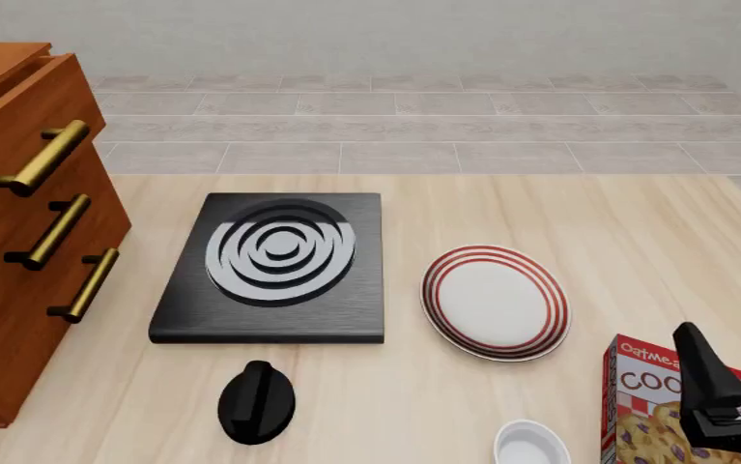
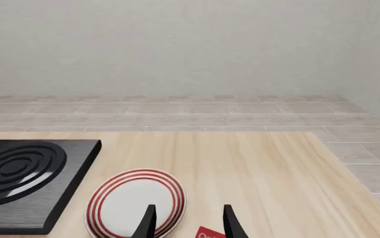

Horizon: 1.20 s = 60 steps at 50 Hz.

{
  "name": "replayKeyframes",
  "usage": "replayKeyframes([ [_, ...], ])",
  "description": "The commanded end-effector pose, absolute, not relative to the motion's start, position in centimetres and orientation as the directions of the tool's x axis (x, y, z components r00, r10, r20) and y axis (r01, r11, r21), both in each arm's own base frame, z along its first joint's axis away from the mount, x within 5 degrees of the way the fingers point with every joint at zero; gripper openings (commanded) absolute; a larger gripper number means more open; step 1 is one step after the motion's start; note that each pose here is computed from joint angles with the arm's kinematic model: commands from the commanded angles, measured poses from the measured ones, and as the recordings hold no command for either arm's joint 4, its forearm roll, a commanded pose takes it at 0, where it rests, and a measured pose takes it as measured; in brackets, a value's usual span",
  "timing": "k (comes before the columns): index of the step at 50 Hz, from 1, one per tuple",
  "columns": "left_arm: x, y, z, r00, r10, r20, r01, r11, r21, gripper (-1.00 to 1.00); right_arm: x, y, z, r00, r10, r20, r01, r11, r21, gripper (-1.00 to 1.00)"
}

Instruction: Pick the akita bowl in the top layer of the wooden cabinet and place it on the plate.

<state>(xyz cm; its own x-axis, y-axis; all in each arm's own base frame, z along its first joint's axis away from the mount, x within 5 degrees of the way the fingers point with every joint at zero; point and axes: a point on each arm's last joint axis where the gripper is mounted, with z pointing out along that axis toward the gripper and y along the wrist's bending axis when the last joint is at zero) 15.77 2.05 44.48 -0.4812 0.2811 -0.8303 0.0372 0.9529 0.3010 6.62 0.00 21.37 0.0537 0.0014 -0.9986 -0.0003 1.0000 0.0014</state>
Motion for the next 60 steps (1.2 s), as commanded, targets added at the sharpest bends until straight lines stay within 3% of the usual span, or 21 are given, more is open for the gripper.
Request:
replayKeyframes([
  [1,16.1,2.5,43.7,-0.504,0.275,-0.819,0.027,0.953,0.303,1.00,6.7,0.0,21.4,0.052,0.001,-0.999,-0.002,1.000,0.001,1.00],
  [60,17.2,3.9,39.8,-0.551,0.267,-0.791,-0.011,0.945,0.327,1.00,6.5,0.1,21.3,0.044,0.000,-0.999,-0.008,1.000,-0.001,1.00],
])
